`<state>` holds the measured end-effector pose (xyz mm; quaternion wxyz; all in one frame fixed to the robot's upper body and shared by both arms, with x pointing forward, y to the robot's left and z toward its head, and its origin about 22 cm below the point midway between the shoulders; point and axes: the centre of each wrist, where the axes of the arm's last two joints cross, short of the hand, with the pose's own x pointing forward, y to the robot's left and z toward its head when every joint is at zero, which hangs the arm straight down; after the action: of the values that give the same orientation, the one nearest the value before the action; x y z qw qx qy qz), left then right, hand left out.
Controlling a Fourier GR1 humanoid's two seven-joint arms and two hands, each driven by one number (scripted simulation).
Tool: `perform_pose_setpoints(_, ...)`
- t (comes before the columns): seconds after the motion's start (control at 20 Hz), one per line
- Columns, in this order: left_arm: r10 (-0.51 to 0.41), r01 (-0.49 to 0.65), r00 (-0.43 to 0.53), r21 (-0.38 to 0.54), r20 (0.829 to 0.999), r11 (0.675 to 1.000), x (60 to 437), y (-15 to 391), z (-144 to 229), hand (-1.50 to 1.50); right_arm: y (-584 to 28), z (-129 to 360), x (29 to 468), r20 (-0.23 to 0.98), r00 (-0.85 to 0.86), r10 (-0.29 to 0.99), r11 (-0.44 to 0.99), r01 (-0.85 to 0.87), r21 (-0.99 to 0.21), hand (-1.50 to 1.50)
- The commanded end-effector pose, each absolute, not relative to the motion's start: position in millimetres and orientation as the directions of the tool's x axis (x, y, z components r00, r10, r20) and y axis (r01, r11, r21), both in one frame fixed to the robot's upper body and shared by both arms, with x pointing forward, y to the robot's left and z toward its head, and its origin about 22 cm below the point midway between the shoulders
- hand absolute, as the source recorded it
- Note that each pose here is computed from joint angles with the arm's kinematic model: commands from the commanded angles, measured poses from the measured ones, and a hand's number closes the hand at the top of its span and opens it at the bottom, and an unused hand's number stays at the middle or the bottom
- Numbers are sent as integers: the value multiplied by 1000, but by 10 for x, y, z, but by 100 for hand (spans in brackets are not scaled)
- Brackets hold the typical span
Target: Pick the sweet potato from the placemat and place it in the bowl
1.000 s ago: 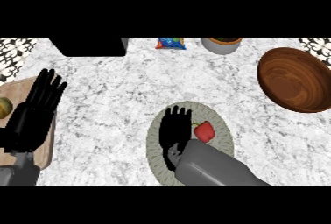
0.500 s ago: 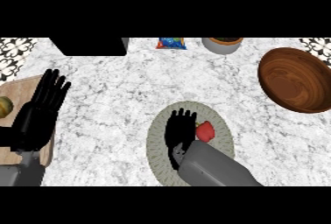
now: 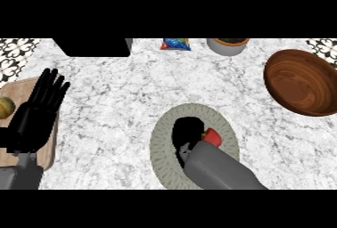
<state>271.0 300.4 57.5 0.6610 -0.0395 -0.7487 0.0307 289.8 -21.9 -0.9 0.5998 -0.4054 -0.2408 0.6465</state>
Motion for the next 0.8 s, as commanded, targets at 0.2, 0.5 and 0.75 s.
perform_pose_setpoints(0.2, 92, 21, -123, -90, 988, 996, 2640, 2941, 593, 0, -178, -136, 2957, -418, 9, 908, -331, -595, -732, 150)
perform_pose_setpoints(0.5, 99, -31, -118, -103, 988, 994, 2629, 3105, 515, 0, -1095, 75, 2803, -41, -273, 961, -190, -544, -817, 150)
perform_pose_setpoints(0.75, 93, -50, -121, -100, 988, 994, 2577, 3187, 498, 0, -1919, 273, 2740, 136, -429, 893, -107, -496, -862, 150)
